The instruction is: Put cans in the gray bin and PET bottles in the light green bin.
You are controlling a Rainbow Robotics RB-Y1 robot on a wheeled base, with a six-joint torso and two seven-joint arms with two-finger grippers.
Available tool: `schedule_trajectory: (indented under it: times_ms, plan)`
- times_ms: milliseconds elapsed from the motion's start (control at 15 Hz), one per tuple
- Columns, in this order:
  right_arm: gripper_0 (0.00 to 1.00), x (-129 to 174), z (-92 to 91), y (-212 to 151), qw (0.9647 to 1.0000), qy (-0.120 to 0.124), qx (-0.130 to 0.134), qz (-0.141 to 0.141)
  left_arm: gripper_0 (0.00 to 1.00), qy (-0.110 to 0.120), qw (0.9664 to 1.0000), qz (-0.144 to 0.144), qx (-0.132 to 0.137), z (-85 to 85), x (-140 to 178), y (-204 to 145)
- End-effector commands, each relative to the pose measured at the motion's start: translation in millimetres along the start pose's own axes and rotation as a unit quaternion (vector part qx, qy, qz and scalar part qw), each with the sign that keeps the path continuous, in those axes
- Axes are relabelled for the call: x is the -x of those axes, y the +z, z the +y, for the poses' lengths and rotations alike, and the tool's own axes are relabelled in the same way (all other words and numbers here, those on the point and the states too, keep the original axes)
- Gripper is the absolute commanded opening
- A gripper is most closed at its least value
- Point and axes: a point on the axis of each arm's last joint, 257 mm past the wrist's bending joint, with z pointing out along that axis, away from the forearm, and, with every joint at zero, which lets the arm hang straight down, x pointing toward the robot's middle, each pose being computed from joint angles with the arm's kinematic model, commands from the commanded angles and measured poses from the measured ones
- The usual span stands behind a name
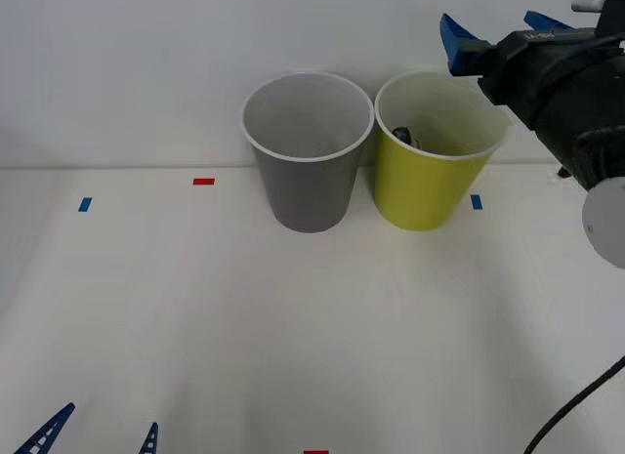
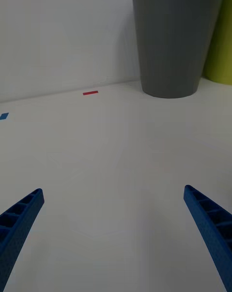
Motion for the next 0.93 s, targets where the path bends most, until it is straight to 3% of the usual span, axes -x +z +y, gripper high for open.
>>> schedule_trajectory:
  times_ms: [67, 400, 933]
  plan:
    - [1.00, -18, 3.3, -49, 0.9999, 0.010, -0.003, 0.011, 1.00, 0.000, 1.0000, 0.000, 0.000, 0.0, 0, 0]
    - [1.00, -49, -5.8, -102, 0.9990, 0.020, -0.018, 0.035, 1.00, 0.000, 1.0000, 0.000, 0.000, 0.0, 0, 0]
    - [1.00, -75, -12.0, -133, 0.9981, 0.021, -0.026, 0.052, 1.00, 0.000, 1.0000, 0.000, 0.000, 0.0, 0, 0]
